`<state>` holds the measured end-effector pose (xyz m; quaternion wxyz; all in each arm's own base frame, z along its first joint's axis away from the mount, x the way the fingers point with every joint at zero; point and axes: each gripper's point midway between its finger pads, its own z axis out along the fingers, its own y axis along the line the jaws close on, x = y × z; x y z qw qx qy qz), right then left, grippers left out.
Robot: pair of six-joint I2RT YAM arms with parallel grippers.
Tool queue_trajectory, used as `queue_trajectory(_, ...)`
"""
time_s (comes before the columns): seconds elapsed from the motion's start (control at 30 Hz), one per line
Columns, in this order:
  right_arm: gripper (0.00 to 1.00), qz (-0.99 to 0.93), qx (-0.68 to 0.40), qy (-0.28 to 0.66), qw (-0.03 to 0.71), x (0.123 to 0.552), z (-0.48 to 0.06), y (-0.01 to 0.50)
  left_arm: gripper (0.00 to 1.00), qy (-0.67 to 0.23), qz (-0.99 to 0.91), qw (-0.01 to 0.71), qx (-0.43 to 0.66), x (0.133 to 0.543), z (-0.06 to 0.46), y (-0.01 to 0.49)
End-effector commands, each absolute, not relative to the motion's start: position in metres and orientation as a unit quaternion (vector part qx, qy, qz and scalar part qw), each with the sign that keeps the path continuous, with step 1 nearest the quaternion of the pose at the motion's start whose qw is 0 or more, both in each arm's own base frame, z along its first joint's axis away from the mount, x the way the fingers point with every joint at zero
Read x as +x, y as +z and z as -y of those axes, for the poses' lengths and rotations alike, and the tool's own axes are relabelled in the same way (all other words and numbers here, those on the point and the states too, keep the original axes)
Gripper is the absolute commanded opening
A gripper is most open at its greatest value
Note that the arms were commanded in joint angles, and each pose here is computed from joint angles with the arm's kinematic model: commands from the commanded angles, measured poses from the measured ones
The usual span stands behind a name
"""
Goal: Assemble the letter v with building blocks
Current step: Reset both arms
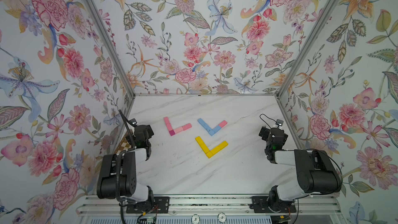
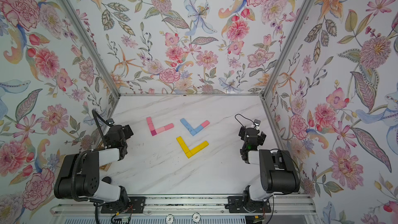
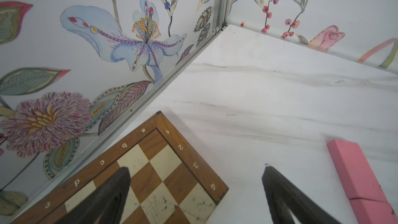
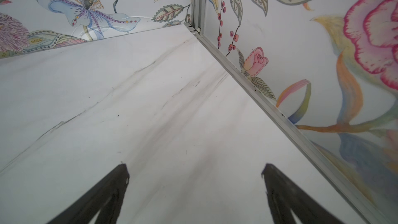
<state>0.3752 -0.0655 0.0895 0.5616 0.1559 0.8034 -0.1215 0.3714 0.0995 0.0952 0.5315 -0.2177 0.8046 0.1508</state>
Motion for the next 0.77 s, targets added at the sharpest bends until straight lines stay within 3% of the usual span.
queue_trajectory(0.0,0.99,-0.751,0.118,-0.09,0.643,0.373,0.051,0.115,0.99,0.158,-0.754,0.618,-0.16,0.37,-0.069,0.132)
queue_trajectory(0.1,0.99,-0.763,0.126,-0.098,0.626,0.372,0.053,0.111,0.99,0.153,-0.726,0.667,-0.066,0.361,-0.029,0.127)
queue_trajectory(0.13,0.99,-0.764,0.132,-0.1,0.624,0.375,0.055,0.11,0.99,0.171,-0.711,0.677,-0.082,0.356,-0.035,0.131)
queue_trajectory(0.23,0.99,-0.764,0.152,-0.097,0.619,0.376,0.063,0.109,0.99,0.139,-0.771,0.614,-0.097,0.379,-0.046,0.109)
queue_trajectory(0.33,0.99,-0.754,0.174,-0.114,0.623,0.371,0.071,0.112,0.99,0.129,-0.748,0.644,-0.096,0.379,-0.046,0.121)
queue_trajectory(0.73,0.99,-0.759,0.162,-0.103,0.622,0.374,0.068,0.11,0.99,0.131,-0.748,0.643,-0.098,0.377,-0.046,0.12)
